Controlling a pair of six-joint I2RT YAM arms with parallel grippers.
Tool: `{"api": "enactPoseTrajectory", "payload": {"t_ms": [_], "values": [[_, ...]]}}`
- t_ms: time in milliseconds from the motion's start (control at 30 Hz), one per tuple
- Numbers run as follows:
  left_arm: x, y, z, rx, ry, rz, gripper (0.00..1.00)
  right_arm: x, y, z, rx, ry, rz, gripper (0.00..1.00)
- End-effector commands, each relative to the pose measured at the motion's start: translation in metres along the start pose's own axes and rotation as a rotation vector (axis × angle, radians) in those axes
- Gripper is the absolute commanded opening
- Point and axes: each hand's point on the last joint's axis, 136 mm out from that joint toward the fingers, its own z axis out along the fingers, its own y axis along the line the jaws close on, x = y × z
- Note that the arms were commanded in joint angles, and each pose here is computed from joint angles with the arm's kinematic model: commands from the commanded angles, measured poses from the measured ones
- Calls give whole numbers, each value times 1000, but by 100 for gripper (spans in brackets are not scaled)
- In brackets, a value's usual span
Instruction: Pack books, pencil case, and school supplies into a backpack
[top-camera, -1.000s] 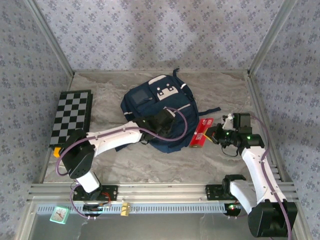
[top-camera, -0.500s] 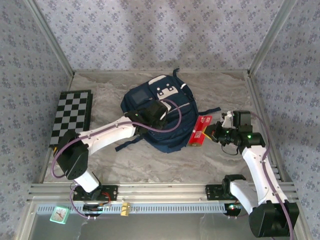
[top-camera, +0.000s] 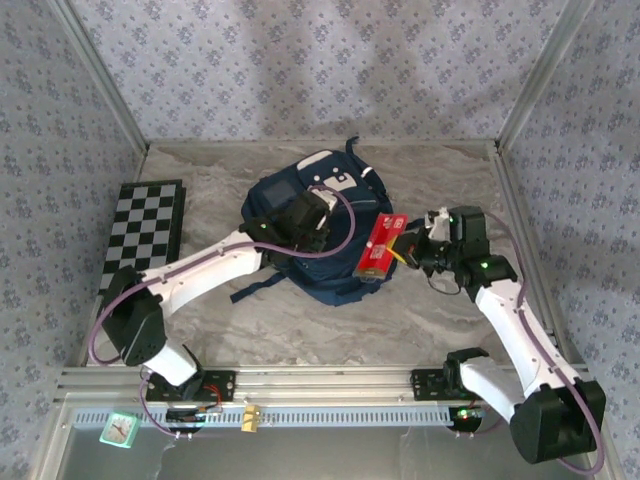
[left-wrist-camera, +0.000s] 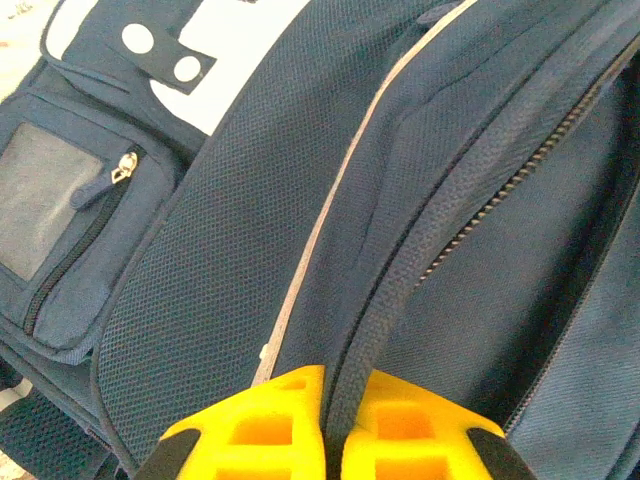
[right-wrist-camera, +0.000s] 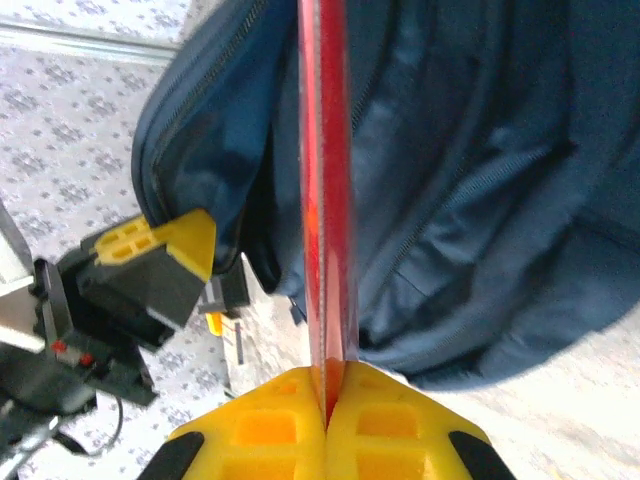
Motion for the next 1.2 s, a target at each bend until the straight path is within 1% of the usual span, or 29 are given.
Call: {"api": "enactPoseTrajectory", "payload": {"t_ms": [0,100,167,233,300,400,533,700,833,933,967,1000,1167], "values": [[-50,-10,-44,39,-170,-109,0,-26,27,9,-85,-109,7,0],[-56,-16,-54,23,-194,-117,0,-37,30,23,-77,-149,46,0],[-60,-16,-57,3,-209,-124,0,-44,38,33,-107,-174,57,0],[-62,-19,-57,9,-207,-141,0,-47,43,42,-112,-202,62,0],[-64,-21,-56,8,-209,-148,0,-49,40,50,-81,-238,83,0],[-64,-21,-53,-2,-198,-152,0,-49,40,61,-78,-282,97,0],[-66,-25,-53,16,-206,-141,0,-43,42,84,-74,-275,87,0],[-70,-27,-51,22,-202,-138,0,-36,49,115,-77,-229,58,0],[-69,-25,-47,18,-197,-148,0,-29,52,127,-56,-234,27,11],[-68,-22,-47,10,-191,-150,0,-25,55,129,-57,-210,-8,26],[-67,-21,-47,10,-189,-152,0,-23,53,127,-39,-199,-15,32],[-67,-20,-47,15,-187,-155,0,-22,51,124,-15,-193,-25,36],[-66,-19,-50,25,-189,-161,0,-3,24,105,129,-141,-68,40]]}}
